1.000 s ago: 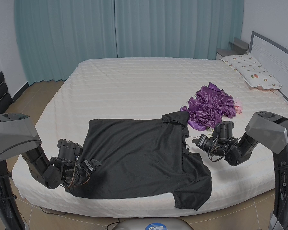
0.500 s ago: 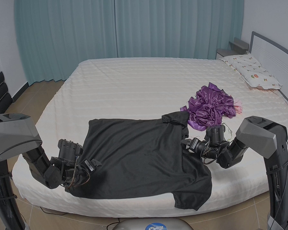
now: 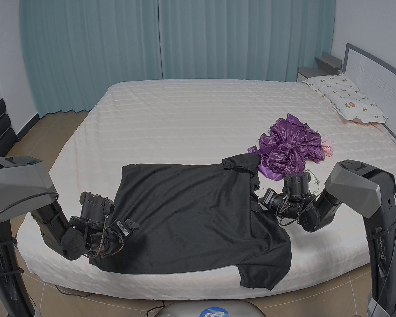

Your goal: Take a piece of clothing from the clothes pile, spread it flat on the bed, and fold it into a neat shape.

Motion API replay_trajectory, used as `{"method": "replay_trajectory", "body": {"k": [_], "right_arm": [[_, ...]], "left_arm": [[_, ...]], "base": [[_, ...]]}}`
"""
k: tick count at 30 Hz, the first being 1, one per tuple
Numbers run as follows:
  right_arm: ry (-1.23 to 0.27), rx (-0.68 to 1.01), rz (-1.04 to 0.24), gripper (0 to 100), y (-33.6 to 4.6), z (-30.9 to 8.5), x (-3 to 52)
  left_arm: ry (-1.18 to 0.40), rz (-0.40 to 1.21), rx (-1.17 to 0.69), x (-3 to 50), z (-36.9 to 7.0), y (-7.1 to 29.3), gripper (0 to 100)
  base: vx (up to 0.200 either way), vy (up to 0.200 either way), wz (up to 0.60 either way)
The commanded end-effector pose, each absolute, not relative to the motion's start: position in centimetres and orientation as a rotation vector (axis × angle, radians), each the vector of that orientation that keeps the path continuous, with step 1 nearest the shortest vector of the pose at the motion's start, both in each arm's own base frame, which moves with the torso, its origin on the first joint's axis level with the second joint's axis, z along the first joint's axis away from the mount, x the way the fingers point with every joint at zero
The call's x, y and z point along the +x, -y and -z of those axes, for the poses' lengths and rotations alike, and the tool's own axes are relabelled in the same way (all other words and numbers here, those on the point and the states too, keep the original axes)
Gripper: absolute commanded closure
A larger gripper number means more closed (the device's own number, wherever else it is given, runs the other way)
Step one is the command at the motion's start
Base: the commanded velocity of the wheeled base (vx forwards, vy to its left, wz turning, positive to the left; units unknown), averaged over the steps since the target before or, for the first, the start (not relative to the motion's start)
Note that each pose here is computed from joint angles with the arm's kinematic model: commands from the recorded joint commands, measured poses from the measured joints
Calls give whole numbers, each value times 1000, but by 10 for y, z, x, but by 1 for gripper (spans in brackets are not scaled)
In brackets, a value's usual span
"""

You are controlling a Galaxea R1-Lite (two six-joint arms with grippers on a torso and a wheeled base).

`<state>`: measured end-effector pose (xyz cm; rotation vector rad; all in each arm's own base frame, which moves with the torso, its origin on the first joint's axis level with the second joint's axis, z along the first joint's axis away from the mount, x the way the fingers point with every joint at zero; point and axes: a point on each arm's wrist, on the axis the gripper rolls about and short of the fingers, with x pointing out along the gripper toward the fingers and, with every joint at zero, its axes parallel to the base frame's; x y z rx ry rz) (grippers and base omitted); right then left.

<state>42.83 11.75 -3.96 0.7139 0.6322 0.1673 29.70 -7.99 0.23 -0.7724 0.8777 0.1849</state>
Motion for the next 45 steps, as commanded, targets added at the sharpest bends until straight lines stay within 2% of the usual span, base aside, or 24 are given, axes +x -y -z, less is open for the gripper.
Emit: {"method": "replay_trajectory", "body": {"k": [1, 7, 15, 26, 38, 42, 45], "right_arm": [[-606, 717, -165, 100, -112, 27, 428], [-564, 704, -142, 100, -93, 8, 427], [-552, 569, -124, 100, -67, 11, 422], [-469, 484, -149, 100, -61, -6, 425], [-434, 296, -142, 100, -36, -30, 427], [-446, 264, -148, 100, -36, -26, 426], [-491, 249, -164, 100, -46, -8, 425]], "left_arm": [[-879, -186, -772, 297, -2, 80, 0], [-880, -187, -772, 297, -1, 80, 0], [-887, -199, -772, 299, 3, 78, 0], [-886, -240, -784, 306, 11, 67, 0], [-879, -244, -789, 308, 11, 65, 0], [-880, -244, -787, 308, 11, 65, 0], [-883, -246, -784, 308, 12, 65, 0]], "base": [[0, 0, 0], [0, 0, 0], [0, 0, 0], [0, 0, 0], [0, 0, 0], [0, 0, 0], [0, 0, 0]]}}
